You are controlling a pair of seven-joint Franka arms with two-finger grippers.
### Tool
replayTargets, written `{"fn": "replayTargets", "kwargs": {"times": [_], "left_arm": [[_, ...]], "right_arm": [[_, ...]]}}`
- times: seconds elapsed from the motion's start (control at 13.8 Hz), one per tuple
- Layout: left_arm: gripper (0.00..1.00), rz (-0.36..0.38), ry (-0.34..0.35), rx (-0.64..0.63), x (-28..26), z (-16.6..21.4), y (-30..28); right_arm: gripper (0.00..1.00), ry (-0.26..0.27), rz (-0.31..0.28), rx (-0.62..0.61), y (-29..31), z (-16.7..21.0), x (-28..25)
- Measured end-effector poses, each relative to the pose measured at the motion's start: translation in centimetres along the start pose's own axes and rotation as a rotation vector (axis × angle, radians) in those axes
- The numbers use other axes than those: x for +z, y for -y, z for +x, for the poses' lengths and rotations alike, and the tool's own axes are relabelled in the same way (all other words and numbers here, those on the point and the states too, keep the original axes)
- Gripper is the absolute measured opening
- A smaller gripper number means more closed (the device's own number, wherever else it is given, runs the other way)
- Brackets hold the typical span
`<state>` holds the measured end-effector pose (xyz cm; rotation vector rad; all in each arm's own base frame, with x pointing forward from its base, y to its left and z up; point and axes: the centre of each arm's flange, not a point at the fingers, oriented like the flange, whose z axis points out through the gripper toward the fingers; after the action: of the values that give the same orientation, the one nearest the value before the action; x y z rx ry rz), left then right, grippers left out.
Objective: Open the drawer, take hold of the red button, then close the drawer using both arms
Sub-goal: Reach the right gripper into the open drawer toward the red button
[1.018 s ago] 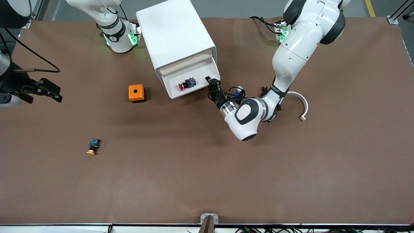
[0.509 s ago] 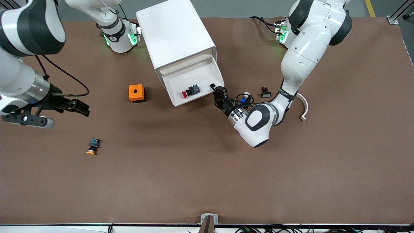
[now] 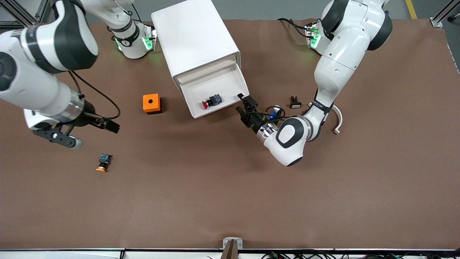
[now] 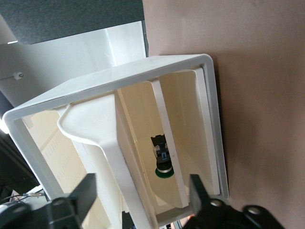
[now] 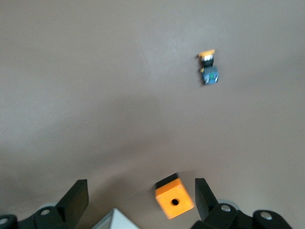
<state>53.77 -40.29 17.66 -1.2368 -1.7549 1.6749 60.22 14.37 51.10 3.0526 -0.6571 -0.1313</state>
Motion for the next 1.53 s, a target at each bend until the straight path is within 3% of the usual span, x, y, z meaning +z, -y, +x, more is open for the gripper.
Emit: {"fn": "replayTargets", "kwargs": {"times": [0.15, 0.51, 0.87, 1.02, 1.31, 1.53], "left_arm": [[0.95, -0.012, 0.018, 0.085, -1.4, 0.1, 0.3], [0.99, -0.100, 0.031, 0.258, -7.0, 0.3, 2.5], [0.99, -0.171, -0.027, 0.573, -10.2, 0.9, 3.8], [0.99, -0.220, -0.111, 0.705, -11.2, 1.0, 4.4], [0.99, -0.419, -0.411, 0.959, -12.4, -0.9, 6.0], [0.99, -0.591, -0.596, 1.068, -11.5, -4.5, 8.3]], "right_arm": [[1.00, 0.033, -0.009, 0.108, 4.2, -3.1, 1.7], [1.00, 0.183, 0.013, 0.363, 8.9, -7.5, 4.9], [1.00, 0.160, 0.009, 0.478, 14.9, -13.8, 9.4], [1.00, 0.146, 0.016, 0.497, 16.8, -16.6, 11.3], [1.00, 0.123, 0.035, 0.519, 18.9, -21.1, 14.8], [1.00, 0.110, 0.049, 0.532, 19.3, -23.0, 16.9]]}}
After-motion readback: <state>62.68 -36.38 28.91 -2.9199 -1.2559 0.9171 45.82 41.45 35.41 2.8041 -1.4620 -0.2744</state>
